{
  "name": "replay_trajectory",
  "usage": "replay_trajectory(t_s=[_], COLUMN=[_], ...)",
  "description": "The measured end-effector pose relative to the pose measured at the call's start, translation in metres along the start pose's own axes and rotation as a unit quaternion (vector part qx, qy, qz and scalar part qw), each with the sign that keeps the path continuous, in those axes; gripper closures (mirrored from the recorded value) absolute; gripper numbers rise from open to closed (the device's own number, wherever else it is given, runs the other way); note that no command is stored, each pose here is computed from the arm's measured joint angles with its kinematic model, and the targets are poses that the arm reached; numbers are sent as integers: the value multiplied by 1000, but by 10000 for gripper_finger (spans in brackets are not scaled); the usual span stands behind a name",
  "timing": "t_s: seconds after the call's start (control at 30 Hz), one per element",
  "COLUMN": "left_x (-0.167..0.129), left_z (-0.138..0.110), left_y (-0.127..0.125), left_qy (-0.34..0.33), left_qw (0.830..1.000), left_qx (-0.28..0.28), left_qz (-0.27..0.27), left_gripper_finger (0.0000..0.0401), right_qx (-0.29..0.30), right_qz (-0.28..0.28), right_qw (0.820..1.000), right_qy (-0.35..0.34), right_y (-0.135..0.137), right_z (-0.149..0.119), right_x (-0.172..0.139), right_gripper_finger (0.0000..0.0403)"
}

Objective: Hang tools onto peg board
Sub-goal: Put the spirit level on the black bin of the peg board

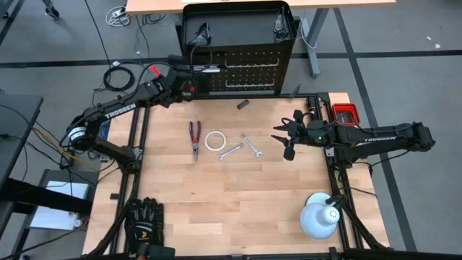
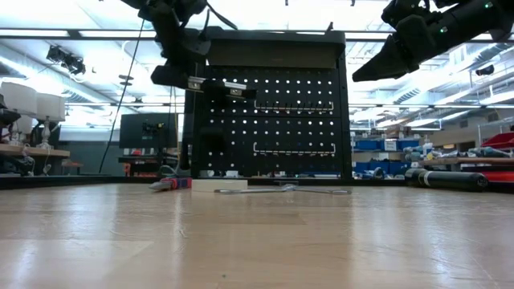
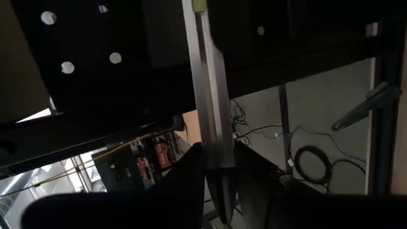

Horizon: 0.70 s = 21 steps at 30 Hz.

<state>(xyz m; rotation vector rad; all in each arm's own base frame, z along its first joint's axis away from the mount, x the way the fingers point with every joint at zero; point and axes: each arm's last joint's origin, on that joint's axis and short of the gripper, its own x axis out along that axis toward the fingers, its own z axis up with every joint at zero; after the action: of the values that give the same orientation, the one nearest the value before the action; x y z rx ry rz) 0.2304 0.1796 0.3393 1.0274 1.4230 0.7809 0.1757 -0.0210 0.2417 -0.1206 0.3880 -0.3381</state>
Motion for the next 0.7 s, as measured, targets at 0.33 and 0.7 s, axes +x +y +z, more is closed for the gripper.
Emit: replay_trajectory(t_s=[0.33,0.7], left_x=[0,-5], left_z=[0,5], left_y=[-2,-6], left_qy=[-3,-7], left_qw=[1000,1000], left_qx=[0,-8], left_qz=[-6,-13], left_gripper_finger=[280,274], right_qx=[0,0], right_qz=[0,0], right_qw=[1000,1000], right_qy=[0,0], right_y=[0,0], right_z=[0,0], right_x=[0,0], right_gripper_finger=[247,247])
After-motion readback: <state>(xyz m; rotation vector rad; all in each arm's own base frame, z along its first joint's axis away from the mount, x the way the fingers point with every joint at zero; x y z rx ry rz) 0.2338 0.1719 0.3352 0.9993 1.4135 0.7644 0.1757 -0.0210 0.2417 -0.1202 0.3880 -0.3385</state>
